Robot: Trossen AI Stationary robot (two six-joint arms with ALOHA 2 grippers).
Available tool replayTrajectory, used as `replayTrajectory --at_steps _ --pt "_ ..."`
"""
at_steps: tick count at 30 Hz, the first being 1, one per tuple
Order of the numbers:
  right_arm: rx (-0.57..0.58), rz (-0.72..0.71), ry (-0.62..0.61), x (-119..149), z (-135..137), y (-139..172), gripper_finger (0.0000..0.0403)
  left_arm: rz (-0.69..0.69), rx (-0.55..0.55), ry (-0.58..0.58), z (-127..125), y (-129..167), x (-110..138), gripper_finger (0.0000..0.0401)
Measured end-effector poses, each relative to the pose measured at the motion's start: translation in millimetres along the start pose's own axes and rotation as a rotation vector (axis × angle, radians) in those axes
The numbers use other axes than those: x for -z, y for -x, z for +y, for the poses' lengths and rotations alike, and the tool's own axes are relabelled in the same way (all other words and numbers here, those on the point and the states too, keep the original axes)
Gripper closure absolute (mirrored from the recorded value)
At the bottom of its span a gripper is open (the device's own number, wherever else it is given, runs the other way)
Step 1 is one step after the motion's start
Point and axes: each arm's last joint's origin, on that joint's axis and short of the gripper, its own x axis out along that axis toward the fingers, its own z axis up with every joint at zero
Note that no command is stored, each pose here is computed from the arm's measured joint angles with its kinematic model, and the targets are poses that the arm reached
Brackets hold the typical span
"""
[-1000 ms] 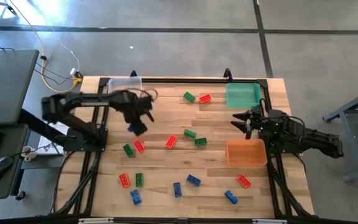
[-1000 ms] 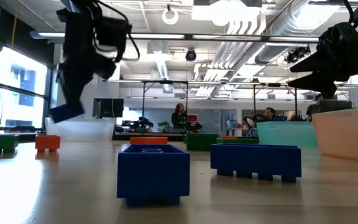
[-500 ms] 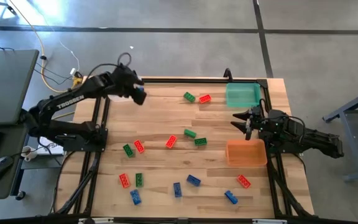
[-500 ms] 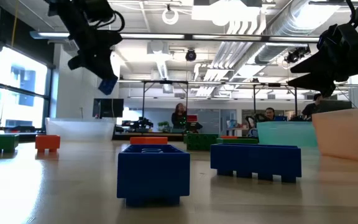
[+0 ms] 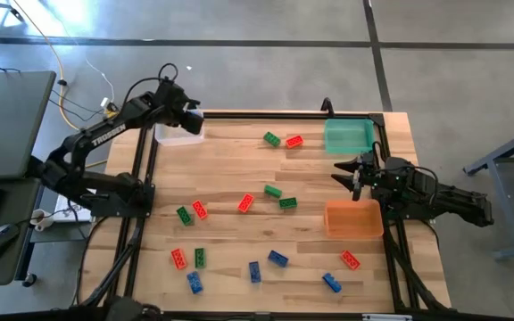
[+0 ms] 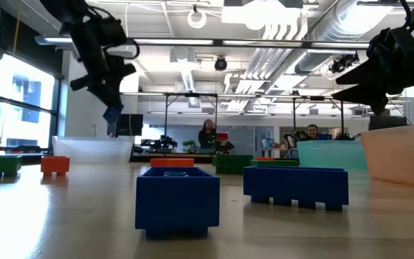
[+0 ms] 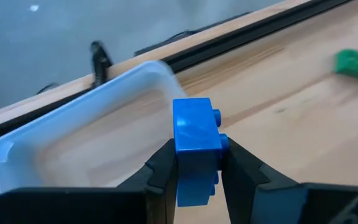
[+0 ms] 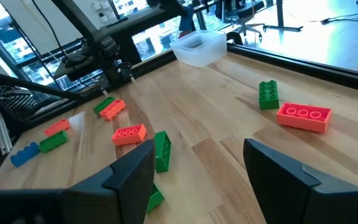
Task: Sort & place blocks by color
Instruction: Put the blue game piece into the transparent bin
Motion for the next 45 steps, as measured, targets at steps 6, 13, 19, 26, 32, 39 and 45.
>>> replayTrajectory --at_steps 6,13,19,26,32,39,45 --pt "-0.001 0.000 -0.001 0.0 0.0 0.0 0.0171 0.096 -0.055 0.058 10.7 -28.6 -0.9 0.0331" --pt "-0.014 0.000 -0.149 -0.3 0.5 -0.1 0.0171 0.122 -0.078 0.092 12.5 -46.8 -2.8 0.0330" --pt "-0.015 -0.002 -0.355 -0.5 0.5 -0.1 0.0171 0.163 -0.095 0.099 13.1 -59.1 -1.0 0.0330" --pt "0.035 -0.033 -0.381 -1.3 -1.0 -0.1 0.0171 0.201 -0.106 0.113 13.0 -70.3 1.2 0.0327" --pt "0.059 -0.050 -0.387 -1.7 -1.7 0.0 0.0171 0.222 -0.111 0.112 13.1 -76.1 2.6 0.0326" --pt "0.040 -0.042 -0.434 -1.7 -1.1 -0.1 0.0171 0.223 -0.111 0.112 13.1 -76.0 2.7 0.0310" --pt "-0.033 -0.068 -0.475 -6.7 2.0 0.2 0.0171 0.251 -0.091 0.088 12.9 -75.5 4.9 0.0260"
